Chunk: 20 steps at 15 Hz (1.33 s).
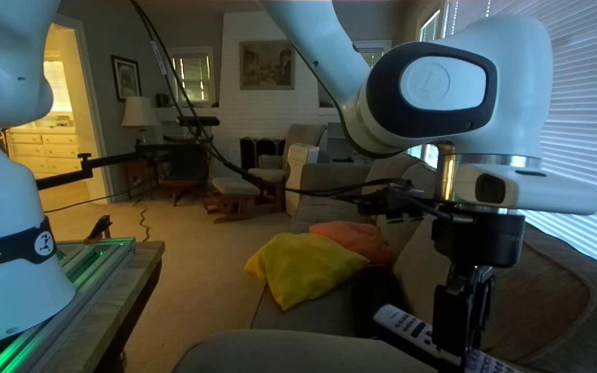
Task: Put the grey remote control on the table.
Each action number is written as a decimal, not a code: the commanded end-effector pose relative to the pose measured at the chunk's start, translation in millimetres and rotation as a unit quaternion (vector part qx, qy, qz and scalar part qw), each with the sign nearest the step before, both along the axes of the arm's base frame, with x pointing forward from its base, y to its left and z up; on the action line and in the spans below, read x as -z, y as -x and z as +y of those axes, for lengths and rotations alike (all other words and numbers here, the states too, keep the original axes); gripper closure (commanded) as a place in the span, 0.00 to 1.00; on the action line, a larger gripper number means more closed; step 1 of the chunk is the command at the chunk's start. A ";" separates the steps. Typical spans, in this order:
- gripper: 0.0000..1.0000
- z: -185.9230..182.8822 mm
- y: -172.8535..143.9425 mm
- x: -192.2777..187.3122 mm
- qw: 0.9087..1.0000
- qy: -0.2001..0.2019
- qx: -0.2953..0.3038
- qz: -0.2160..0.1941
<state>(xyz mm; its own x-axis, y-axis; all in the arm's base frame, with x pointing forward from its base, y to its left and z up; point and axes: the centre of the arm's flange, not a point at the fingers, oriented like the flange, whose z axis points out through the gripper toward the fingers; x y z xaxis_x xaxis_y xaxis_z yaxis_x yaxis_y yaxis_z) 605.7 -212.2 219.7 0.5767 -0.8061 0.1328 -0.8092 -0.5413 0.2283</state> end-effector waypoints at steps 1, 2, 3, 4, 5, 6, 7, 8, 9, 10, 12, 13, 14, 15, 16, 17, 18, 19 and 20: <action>0.42 -0.6 0.7 0.4 1.000 -0.002 -0.008 0.004; 0.42 -0.2 0.9 0.6 1.000 -0.002 -0.011 0.006; 0.42 0.8 0.6 0.8 1.000 -0.003 -0.013 0.007; 0.42 1.7 0.4 1.0 1.000 -0.004 -0.014 0.007; 0.42 2.1 0.2 1.0 1.000 -0.004 -0.015 0.007; 0.42 2.3 0.2 1.0 1.000 -0.004 -0.015 0.007; 0.67 3.9 3.3 9.2 1.000 0.005 -0.022 0.006; 0.67 3.7 -0.1 18.1 0.999 0.014 -0.032 0.005; 0.67 0.2 -7.8 33.2 0.998 0.029 -0.055 0.004; 0.67 -3.9 -14.9 47.5 0.996 0.036 -0.087 0.008; 0.67 -13.4 -27.5 77.8 0.989 0.046 -0.137 0.003; 0.67 -21.4 -34.2 95.9 0.986 0.044 -0.163 0.003; 0.67 -28.5 -37.4 115.9 0.981 0.042 -0.189 0.007; 0.67 -34.8 -38.3 132.5 0.976 0.041 -0.215 0.012; 0.67 -41.5 -37.1 152.6 0.969 0.040 -0.241 0.018; 0.67 -52.7 -33.8 174.6 0.962 0.038 -0.268 0.027; 0.67 -59.9 -31.9 192.7 0.955 0.036 -0.294 0.033; 0.67 -69.3 -26.1 207.4 0.946 0.037 -0.319 0.042; 0.67 -79.1 -19.3 224.1 0.937 0.033 -0.345 0.045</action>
